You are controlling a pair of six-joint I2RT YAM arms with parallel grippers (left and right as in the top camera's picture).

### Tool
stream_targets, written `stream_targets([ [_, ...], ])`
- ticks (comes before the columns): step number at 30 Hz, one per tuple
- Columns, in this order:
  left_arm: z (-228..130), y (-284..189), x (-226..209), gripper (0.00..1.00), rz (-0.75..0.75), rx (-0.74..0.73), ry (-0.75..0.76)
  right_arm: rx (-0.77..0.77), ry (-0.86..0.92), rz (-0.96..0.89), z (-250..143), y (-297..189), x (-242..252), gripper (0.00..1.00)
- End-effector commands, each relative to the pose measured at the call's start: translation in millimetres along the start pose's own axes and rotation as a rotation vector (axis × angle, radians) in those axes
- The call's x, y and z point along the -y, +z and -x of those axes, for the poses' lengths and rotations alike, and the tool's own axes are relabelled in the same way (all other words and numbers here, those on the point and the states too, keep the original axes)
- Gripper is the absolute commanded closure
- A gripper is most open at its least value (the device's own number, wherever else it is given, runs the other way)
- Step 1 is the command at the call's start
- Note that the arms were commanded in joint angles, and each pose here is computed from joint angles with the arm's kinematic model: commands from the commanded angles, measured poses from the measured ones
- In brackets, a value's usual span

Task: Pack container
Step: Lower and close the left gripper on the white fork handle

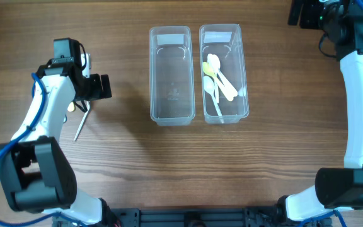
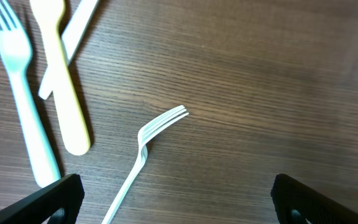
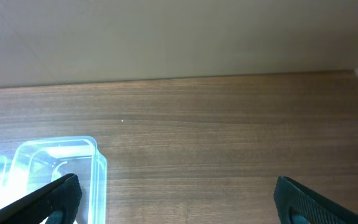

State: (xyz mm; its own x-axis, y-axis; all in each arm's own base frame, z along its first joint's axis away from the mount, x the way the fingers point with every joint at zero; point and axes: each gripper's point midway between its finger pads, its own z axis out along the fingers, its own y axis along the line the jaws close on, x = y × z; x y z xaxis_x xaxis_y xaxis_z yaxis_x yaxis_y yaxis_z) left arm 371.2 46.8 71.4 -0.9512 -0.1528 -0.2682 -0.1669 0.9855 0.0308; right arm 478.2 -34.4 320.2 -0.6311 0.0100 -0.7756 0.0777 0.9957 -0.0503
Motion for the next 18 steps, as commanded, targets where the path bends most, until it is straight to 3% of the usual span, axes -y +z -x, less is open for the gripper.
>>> stream_targets([
  [1,-8,21,-1,0.00,0.005,-0.060,0.059,-0.007,0.000,-0.019,-2,4,4,0.00],
  [18,-36,63,-3,0.01,0.005,-0.174,0.108,-0.007,-0.001,-0.019,-2,4,4,0.00],
])
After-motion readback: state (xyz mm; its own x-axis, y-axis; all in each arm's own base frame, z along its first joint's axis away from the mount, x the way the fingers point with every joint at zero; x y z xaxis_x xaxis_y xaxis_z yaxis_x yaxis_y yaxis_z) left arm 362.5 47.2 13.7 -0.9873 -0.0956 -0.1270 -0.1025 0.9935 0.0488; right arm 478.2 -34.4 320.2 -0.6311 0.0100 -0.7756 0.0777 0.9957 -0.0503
